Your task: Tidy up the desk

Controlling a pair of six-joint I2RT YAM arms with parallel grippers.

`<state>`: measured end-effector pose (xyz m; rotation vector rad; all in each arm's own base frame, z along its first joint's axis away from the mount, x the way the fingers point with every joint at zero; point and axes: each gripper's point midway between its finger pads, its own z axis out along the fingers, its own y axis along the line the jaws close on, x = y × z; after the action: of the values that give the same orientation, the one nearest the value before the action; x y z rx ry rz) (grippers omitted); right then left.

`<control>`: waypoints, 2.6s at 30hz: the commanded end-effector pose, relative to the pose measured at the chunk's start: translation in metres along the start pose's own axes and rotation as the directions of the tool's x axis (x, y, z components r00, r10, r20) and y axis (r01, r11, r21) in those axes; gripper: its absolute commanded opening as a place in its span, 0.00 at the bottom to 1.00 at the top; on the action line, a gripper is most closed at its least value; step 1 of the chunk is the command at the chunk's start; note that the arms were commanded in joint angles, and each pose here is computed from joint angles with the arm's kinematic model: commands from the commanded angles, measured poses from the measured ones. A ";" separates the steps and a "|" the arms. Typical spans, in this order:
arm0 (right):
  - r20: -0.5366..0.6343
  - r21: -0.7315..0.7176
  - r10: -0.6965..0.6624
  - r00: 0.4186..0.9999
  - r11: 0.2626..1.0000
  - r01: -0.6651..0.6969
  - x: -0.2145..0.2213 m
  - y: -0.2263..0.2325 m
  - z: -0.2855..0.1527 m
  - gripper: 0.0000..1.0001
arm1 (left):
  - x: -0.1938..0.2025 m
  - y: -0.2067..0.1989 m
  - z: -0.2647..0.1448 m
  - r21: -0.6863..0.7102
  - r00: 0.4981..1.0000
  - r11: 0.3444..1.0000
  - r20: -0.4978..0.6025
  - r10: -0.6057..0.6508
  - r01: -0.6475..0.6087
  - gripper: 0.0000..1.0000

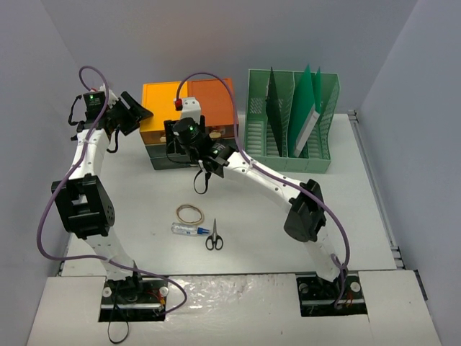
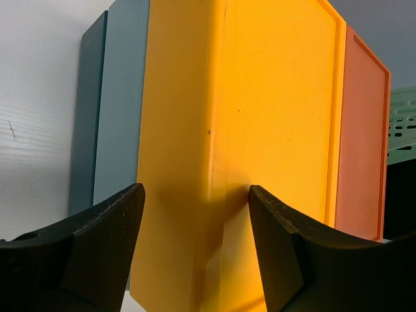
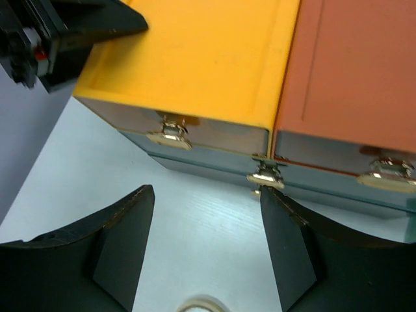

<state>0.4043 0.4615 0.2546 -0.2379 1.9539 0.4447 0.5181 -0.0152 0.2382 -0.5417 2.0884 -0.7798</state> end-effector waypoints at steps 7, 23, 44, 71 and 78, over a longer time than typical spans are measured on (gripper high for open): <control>0.079 -0.121 0.123 0.989 0.986 -0.113 0.001 0.042 0.045 0.63 | 0.011 0.003 -0.011 -0.050 0.999 0.998 -0.030 0.029 -0.031 0.61; 0.169 -0.149 0.149 0.974 0.981 -0.124 -0.018 0.060 0.054 0.61 | 0.027 0.001 -0.006 -0.056 0.997 0.997 -0.068 0.045 -0.049 0.61; 0.238 -0.031 0.090 0.967 0.996 -0.085 -0.017 0.040 0.073 0.45 | 0.034 0.002 -0.002 -0.061 0.994 0.996 -0.092 0.055 -0.061 0.60; 0.170 -0.046 0.050 0.984 0.998 -0.043 0.001 0.048 0.027 0.00 | 0.035 0.007 0.000 -0.077 0.994 0.995 -0.093 0.059 -0.067 0.60; 0.136 -0.065 0.023 0.990 0.998 -0.014 0.016 0.058 -0.002 0.00 | 0.036 0.009 0.002 -0.082 0.994 0.994 -0.096 0.060 -0.068 0.60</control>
<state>0.3986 0.5195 0.1934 -0.2637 1.8813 0.4575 0.5172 -0.0228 0.2384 -0.4926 2.0969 -0.7354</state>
